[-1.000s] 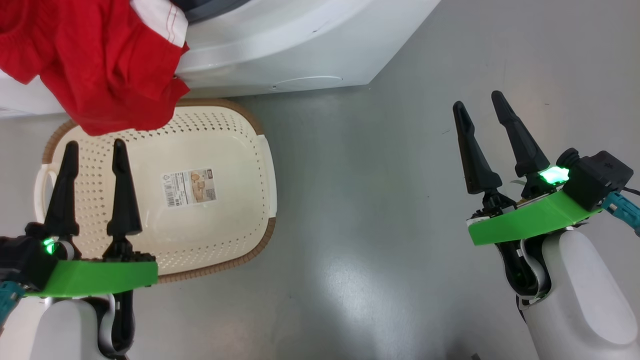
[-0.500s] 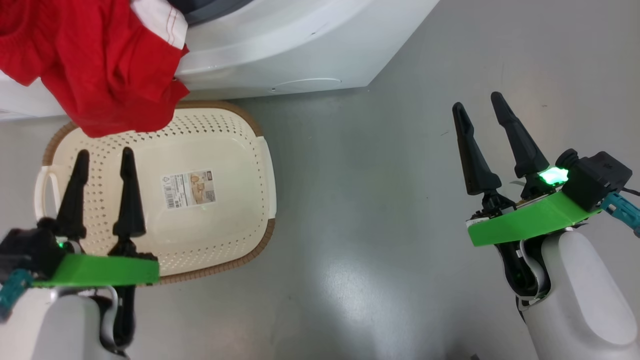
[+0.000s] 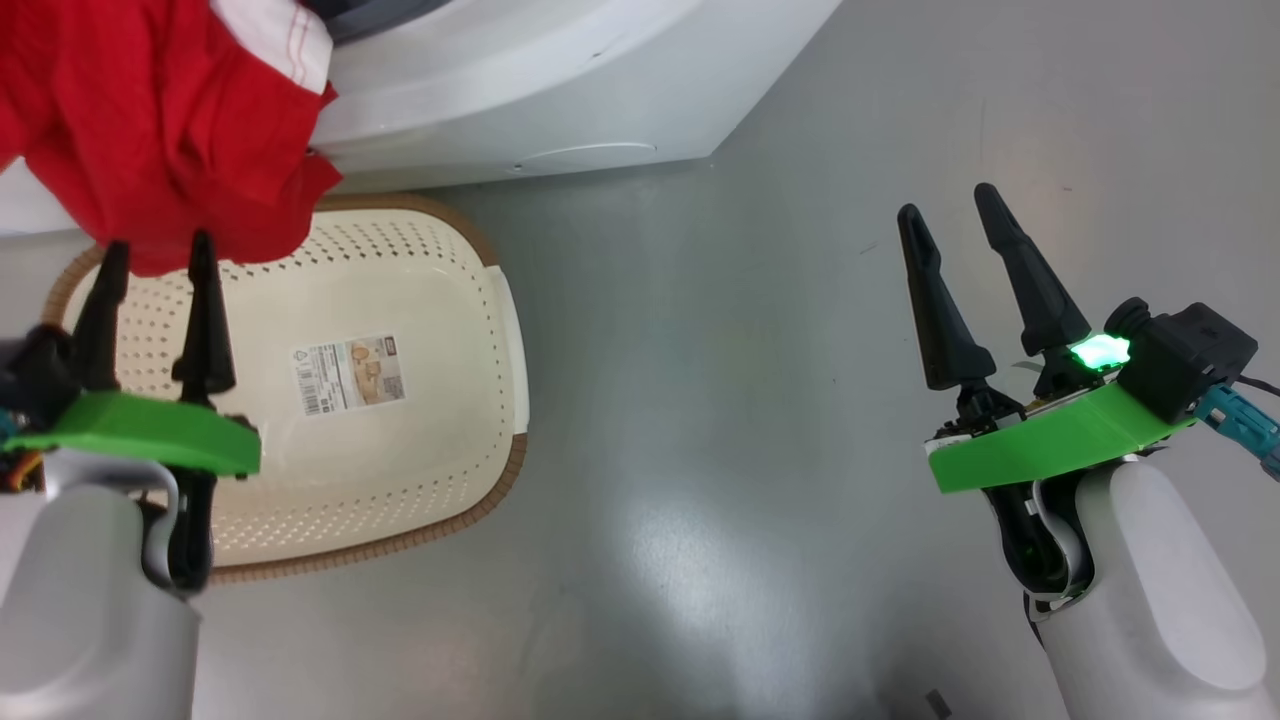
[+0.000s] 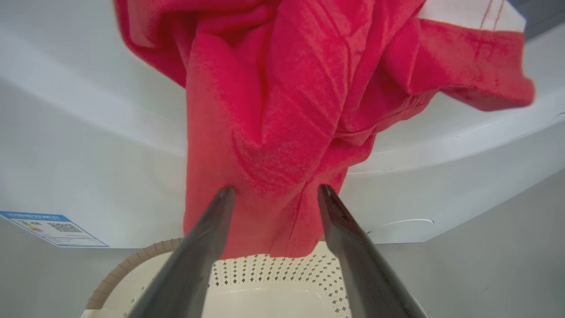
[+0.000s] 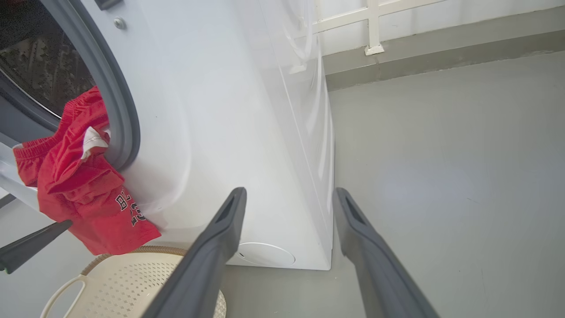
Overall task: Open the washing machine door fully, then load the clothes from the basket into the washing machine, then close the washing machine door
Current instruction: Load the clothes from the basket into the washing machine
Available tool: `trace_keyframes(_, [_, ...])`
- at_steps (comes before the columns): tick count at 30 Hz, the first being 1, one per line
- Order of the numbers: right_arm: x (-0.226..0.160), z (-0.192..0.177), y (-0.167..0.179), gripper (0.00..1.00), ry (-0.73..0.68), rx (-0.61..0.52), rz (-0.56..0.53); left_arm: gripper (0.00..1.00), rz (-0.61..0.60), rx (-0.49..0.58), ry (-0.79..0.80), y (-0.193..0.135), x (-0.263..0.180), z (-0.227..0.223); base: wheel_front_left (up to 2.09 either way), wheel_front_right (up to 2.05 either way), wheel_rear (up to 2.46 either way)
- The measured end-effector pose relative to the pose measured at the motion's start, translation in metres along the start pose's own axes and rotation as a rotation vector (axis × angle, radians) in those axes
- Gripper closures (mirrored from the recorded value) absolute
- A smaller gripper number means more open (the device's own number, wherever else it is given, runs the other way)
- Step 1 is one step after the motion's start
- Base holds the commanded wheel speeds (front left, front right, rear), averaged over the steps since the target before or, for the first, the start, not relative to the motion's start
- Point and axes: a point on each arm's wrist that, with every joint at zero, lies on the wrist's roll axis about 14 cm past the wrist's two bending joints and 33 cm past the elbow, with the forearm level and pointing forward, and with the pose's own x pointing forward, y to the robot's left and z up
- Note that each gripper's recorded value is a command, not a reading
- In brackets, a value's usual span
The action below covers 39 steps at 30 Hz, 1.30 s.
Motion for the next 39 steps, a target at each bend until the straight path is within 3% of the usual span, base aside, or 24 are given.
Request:
trace_keyframes(26, [0.005,-0.008,-0.006,0.0,0.009,0.003,-0.015,0.0,-0.051,0.01,0.036,-0.013,0.065,0.011,0.0,0.0,0.0])
trace_keyframes(27, [0.005,-0.008,-0.006,0.0,0.009,0.002,-0.015,0.07,-0.054,0.011,0.031,-0.014,0.066,0.014,0.0,0.0,0.0])
trace_keyframes(28, [0.005,-0.008,-0.006,0.0,0.009,0.002,-0.016,0.58,-0.056,0.011,0.025,-0.015,0.067,0.016,0.0,0.0,0.0])
trace_keyframes(29, [0.005,-0.008,-0.006,0.0,0.008,0.002,-0.016,1.0,-0.058,0.011,0.021,-0.016,0.068,0.017,0.0,0.0,0.0])
trace_keyframes(39, [0.007,-0.007,-0.002,0.0,0.003,0.009,-0.007,1.0,-0.053,0.001,-0.009,-0.015,0.065,0.028,0.0,0.0,0.0])
